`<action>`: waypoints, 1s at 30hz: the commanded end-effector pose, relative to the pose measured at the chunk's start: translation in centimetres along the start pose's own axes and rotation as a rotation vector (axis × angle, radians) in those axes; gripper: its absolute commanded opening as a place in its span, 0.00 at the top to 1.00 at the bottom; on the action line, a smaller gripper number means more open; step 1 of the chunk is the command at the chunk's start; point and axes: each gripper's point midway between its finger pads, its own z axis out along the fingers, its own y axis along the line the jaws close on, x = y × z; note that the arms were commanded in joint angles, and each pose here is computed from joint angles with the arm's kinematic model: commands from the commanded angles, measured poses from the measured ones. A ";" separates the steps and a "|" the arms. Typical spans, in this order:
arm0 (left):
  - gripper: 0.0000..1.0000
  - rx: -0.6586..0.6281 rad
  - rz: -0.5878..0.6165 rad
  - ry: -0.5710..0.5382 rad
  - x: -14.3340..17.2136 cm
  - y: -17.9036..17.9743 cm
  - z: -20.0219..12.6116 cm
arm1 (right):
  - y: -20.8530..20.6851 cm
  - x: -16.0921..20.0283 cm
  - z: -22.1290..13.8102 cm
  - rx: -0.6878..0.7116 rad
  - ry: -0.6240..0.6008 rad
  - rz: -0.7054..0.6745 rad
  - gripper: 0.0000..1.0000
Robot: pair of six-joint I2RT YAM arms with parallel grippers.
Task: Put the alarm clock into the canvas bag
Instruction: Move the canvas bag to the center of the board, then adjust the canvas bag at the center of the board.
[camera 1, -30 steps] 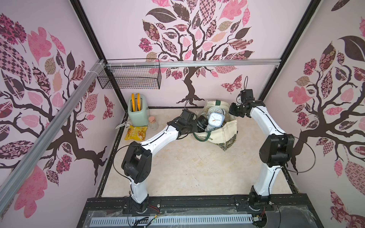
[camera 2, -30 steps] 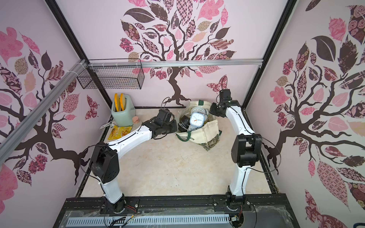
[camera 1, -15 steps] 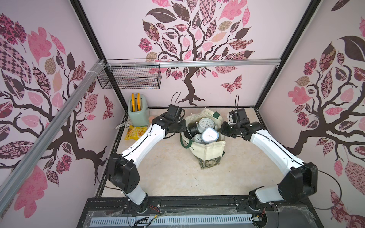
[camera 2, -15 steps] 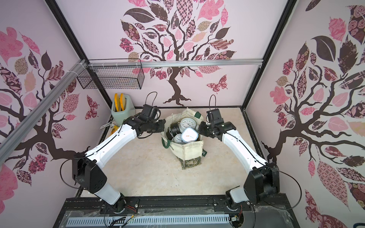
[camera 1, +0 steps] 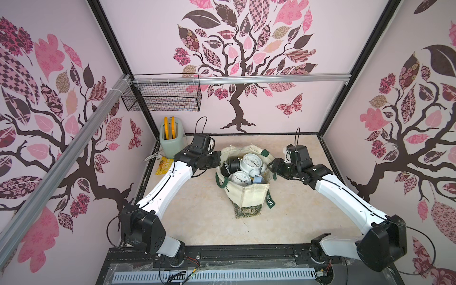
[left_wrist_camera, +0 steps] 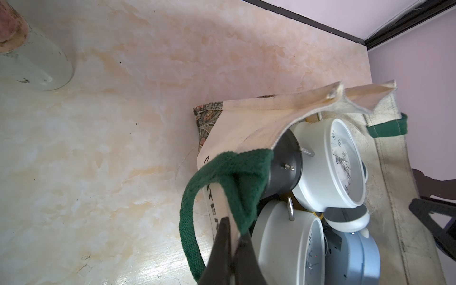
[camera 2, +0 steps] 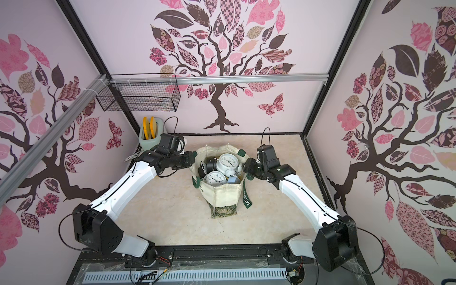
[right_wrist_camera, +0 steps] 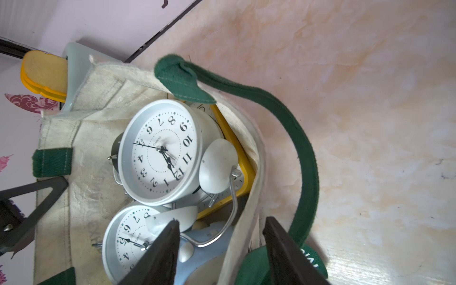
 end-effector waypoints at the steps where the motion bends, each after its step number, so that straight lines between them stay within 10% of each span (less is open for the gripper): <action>1: 1.00 0.088 0.025 -0.058 -1.0 -1.6 -0.5 | 1.1 -1.3 0.9 -0.009 0.005 -0.068 0.34; 10: 0.02 -0.083 0.049 -0.161 -0.2 2.1 -3.2 | 0.3 -2.0 2.1 0.053 0.005 -0.102 0.43; 24: 0.03 -0.235 -0.117 -0.084 4.6 6.8 -1.5 | -0.6 -2.3 4.2 0.095 0.032 -0.116 0.33; 30: 0.38 -0.086 -0.117 -0.054 5.1 4.6 0.2 | 1.5 -2.2 4.8 0.001 0.075 -0.143 0.55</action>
